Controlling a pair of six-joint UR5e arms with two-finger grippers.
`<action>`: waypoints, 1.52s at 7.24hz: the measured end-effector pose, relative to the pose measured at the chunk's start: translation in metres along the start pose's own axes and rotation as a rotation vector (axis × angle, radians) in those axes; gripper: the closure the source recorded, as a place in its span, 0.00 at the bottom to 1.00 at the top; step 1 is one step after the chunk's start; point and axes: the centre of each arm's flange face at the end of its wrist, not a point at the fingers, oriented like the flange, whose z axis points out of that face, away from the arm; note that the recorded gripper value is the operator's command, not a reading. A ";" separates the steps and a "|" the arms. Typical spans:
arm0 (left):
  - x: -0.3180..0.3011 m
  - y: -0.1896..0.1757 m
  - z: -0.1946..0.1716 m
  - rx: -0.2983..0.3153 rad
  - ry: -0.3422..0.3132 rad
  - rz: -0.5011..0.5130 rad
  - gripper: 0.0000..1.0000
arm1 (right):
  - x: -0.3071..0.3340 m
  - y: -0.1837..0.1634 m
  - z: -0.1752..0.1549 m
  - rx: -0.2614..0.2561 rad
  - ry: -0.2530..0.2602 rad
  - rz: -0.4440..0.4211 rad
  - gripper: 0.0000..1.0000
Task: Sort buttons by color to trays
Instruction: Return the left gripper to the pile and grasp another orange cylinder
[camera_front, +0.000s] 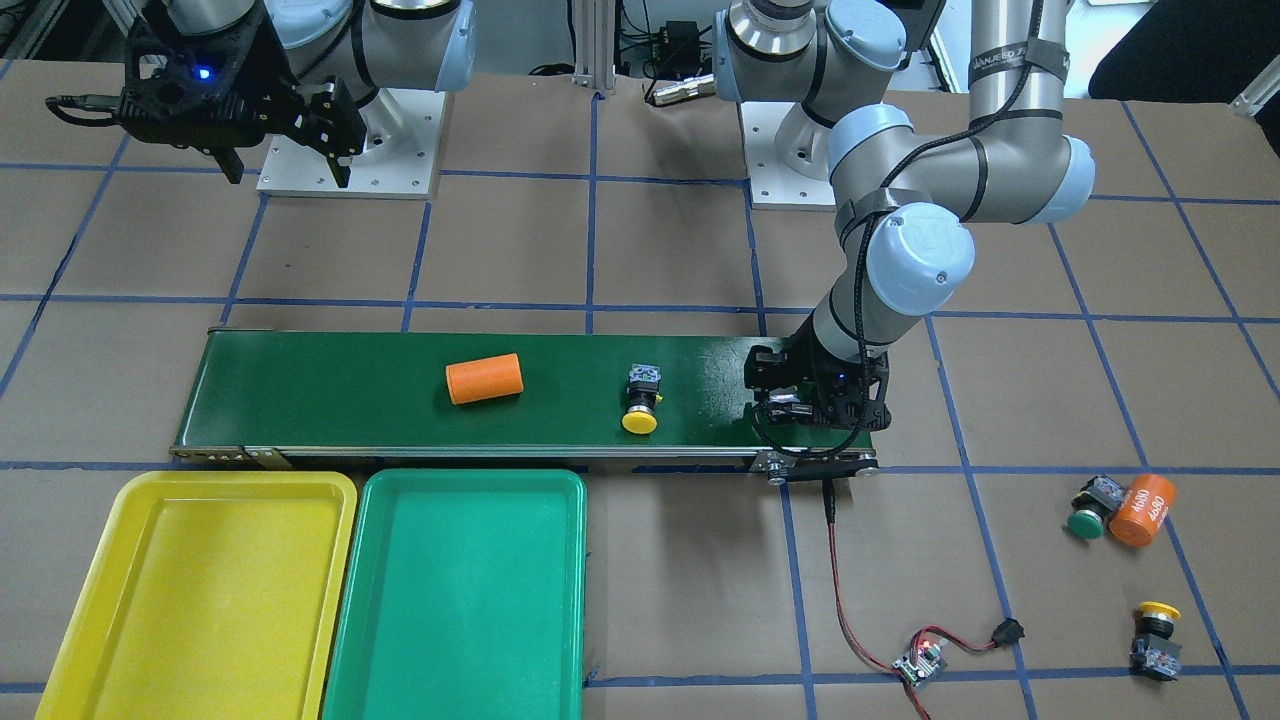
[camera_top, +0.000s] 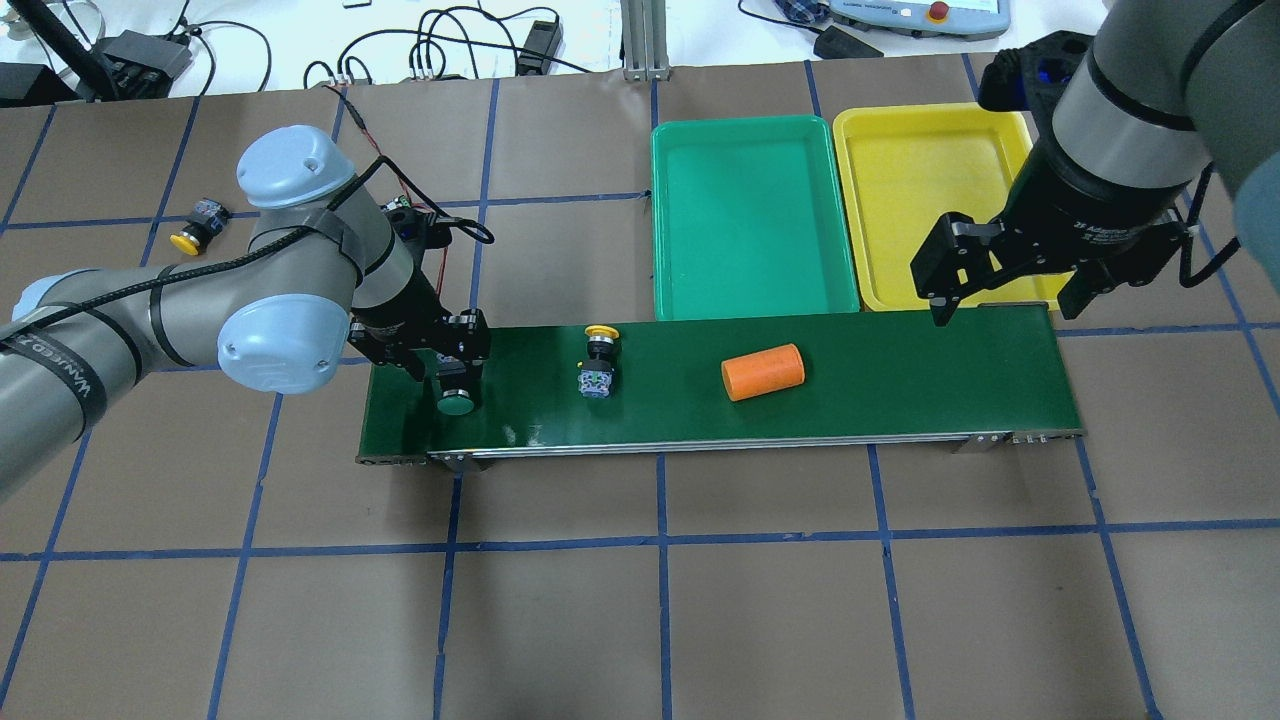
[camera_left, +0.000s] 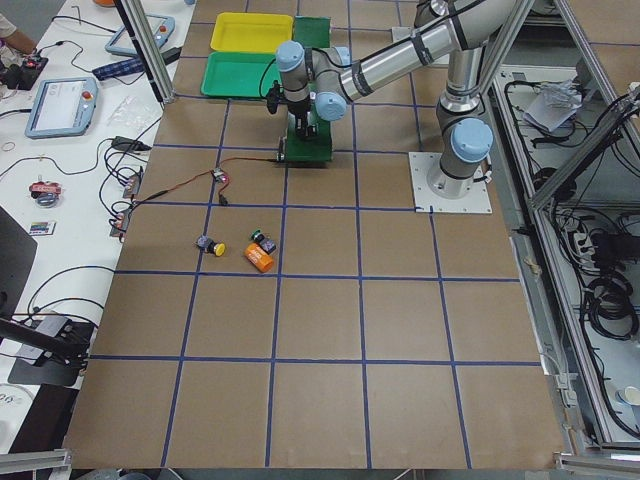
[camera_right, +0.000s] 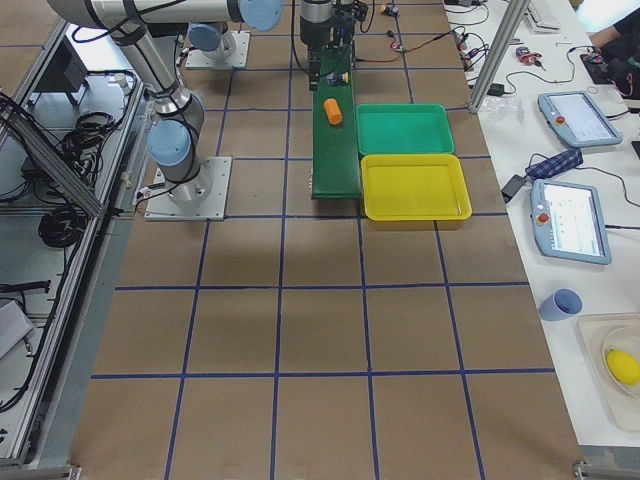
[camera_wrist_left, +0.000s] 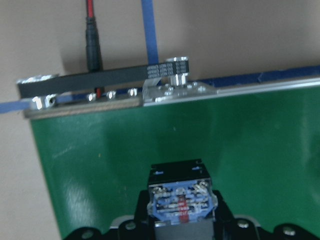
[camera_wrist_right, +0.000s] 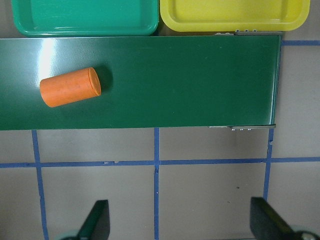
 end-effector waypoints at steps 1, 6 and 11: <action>-0.001 0.001 -0.014 0.004 -0.001 -0.010 0.00 | 0.000 0.000 0.000 0.000 0.000 0.000 0.00; -0.215 -0.056 -0.079 0.004 -0.004 0.299 0.00 | 0.005 -0.015 0.007 0.018 0.011 0.013 0.00; -0.423 -0.098 -0.020 0.042 -0.043 0.618 0.00 | 0.005 -0.048 0.043 -0.029 0.004 0.013 0.00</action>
